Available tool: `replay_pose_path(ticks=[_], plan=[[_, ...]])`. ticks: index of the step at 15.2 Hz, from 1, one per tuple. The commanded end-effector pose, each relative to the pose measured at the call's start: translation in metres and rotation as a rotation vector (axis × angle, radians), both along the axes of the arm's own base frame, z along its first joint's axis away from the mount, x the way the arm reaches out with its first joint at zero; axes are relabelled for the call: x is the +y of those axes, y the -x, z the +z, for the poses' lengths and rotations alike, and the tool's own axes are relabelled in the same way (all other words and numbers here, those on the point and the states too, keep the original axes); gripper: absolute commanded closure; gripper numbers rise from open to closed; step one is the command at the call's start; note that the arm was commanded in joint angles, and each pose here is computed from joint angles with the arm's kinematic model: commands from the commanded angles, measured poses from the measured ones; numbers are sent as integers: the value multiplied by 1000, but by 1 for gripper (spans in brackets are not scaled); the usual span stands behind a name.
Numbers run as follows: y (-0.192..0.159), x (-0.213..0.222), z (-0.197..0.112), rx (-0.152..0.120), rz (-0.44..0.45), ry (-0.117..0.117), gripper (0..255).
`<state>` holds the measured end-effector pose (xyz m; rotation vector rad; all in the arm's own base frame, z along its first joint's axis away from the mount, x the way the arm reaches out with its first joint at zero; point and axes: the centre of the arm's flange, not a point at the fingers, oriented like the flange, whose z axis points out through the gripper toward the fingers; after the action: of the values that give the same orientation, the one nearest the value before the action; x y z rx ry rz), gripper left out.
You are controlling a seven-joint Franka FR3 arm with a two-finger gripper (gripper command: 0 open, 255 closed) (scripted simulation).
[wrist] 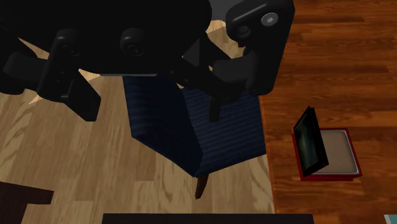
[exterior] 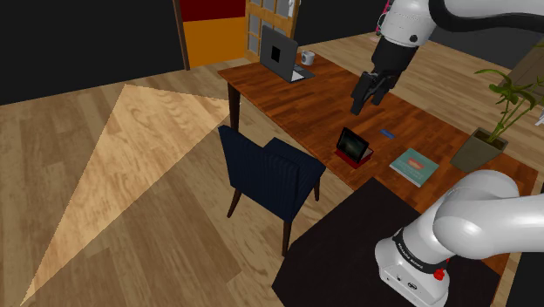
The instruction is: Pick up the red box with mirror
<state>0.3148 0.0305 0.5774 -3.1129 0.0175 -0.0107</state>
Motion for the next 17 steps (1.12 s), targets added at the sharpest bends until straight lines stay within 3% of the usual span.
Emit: replay_pose_path(ticks=[1,17], plan=[[0,0,0,0,0,0,0],[-80,-129,-143,32,5,47,0]])
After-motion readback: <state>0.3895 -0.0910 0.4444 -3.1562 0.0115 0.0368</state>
